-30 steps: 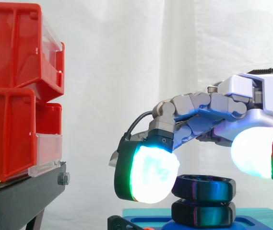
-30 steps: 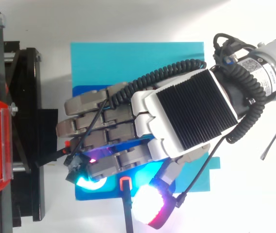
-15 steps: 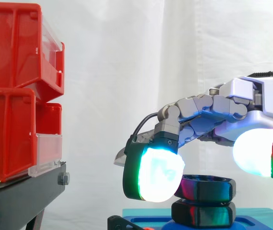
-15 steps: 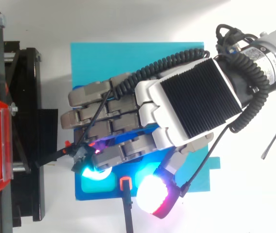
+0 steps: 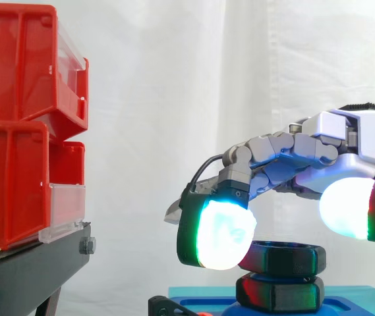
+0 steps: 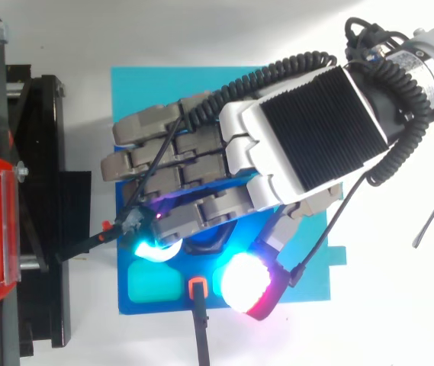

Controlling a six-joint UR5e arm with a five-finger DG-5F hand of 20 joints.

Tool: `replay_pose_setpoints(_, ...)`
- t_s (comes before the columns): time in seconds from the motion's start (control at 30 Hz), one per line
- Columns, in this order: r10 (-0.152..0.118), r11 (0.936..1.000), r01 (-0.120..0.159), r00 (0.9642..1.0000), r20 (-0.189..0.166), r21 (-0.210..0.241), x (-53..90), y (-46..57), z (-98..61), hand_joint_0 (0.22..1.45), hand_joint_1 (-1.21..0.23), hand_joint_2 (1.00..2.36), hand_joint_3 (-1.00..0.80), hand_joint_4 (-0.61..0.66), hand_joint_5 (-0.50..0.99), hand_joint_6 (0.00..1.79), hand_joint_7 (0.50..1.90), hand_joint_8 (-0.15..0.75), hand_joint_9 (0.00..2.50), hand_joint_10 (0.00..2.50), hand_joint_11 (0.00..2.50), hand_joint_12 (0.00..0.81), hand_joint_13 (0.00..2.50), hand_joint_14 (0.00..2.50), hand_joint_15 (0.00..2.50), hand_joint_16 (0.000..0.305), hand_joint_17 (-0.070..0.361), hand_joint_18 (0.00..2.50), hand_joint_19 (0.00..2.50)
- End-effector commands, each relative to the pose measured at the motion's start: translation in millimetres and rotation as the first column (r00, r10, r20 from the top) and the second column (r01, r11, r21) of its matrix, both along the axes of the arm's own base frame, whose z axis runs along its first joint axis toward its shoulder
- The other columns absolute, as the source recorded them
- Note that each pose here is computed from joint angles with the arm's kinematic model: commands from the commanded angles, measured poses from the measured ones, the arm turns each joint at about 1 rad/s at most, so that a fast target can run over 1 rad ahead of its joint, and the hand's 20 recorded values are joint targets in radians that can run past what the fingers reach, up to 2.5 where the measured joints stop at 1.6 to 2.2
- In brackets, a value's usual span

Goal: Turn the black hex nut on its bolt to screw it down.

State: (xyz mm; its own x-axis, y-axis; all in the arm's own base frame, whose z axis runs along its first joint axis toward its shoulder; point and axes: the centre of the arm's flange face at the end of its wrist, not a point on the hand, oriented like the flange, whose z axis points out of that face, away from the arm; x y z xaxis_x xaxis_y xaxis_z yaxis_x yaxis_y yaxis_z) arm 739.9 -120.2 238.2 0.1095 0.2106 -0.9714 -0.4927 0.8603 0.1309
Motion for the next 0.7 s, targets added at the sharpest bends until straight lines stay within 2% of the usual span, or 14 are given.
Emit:
replay_pose_setpoints(0.0,0.003,1.0000,-0.003,1.0000,0.001,-0.004,-2.6,-9.9,0.0,0.50,-0.34,1.00,-0.50,0.26,-0.18,0.58,0.95,0.304,0.54,0.01,0.38,0.353,0.50,0.01,0.15,0.046,0.103,0.37,0.17)
replay_pose_setpoints(0.13,0.010,0.9999,-0.010,0.9997,0.021,-0.008,-3.6,-17.3,2.0,0.49,-0.34,1.00,-0.50,0.26,-0.18,0.58,0.95,0.303,0.54,0.01,0.38,0.355,0.50,0.01,0.15,0.046,0.103,0.37,0.17)
replay_pose_setpoints(0.33,0.014,0.9999,-0.014,0.9997,0.020,-0.008,-6.6,-27.9,2.1,0.49,-0.34,1.00,-0.50,0.26,-0.17,0.58,0.95,0.303,0.54,0.01,0.38,0.354,0.50,0.00,0.15,0.046,0.103,0.37,0.17)
replay_pose_setpoints(0.47,0.019,0.9998,-0.019,0.9996,0.022,-0.011,-10.7,-40.4,1.6,0.49,-0.34,1.00,-0.50,0.26,-0.17,0.58,0.96,0.303,0.54,0.01,0.38,0.353,0.50,0.01,0.15,0.046,0.103,0.37,0.17)
replay_pose_setpoints(0.53,0.019,0.9997,-0.019,0.9997,0.013,-0.013,-12.1,-47.4,-6.3,0.49,-0.34,1.00,-0.50,0.26,-0.17,0.58,0.95,0.303,0.54,0.01,0.38,0.353,0.50,0.01,0.16,0.046,0.103,0.37,0.17)
replay_pose_setpoints(0.67,0.016,0.9998,-0.016,0.9996,0.025,-0.010,-12.1,-60.1,-13.9,0.49,-0.34,1.00,-0.50,0.26,-0.17,0.57,0.96,0.302,0.54,0.01,0.38,0.354,0.50,0.00,0.15,0.046,0.103,0.37,0.17)
